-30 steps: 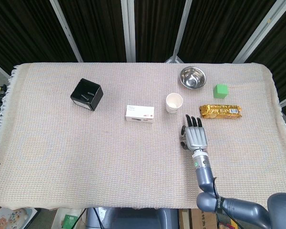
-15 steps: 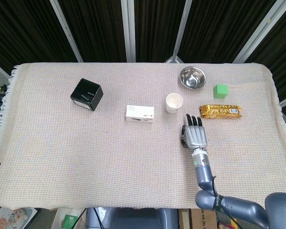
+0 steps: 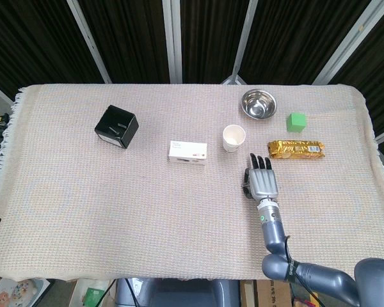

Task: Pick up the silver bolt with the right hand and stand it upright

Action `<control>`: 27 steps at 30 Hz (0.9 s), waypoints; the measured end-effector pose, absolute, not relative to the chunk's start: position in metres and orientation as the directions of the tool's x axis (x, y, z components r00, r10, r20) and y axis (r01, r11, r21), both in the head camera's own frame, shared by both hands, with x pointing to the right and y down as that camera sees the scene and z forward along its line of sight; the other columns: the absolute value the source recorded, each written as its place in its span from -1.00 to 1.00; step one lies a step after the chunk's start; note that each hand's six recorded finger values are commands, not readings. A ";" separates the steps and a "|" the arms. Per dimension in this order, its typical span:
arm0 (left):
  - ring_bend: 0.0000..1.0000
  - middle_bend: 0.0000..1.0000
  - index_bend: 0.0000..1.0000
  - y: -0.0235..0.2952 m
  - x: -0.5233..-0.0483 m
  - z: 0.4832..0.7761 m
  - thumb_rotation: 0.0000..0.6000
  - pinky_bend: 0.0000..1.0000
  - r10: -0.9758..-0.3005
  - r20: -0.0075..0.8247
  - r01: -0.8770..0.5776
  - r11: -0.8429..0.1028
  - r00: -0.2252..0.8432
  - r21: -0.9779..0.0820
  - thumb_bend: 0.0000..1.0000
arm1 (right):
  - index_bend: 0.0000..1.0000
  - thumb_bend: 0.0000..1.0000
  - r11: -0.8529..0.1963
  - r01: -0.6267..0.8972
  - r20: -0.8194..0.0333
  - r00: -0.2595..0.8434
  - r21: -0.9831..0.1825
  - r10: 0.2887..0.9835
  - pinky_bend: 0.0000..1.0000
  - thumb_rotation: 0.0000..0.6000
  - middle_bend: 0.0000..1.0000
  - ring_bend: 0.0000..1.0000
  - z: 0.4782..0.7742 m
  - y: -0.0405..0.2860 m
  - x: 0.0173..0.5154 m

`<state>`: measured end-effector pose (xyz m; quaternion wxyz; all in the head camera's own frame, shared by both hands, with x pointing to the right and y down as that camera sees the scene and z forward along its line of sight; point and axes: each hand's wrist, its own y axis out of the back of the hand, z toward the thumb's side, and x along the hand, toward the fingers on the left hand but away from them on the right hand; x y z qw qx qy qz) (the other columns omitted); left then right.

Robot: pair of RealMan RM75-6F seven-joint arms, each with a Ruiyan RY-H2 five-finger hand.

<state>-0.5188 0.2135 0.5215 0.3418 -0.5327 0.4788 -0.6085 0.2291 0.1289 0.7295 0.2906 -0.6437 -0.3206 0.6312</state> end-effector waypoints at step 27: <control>-0.98 -0.79 -0.67 0.213 -0.519 0.522 1.00 -0.98 -0.926 0.321 -0.095 -0.308 -0.199 -0.947 -0.91 | 0.19 -0.35 -0.622 0.070 -0.623 0.013 -0.780 0.782 -1.00 1.00 -1.00 -1.00 0.726 0.128 0.223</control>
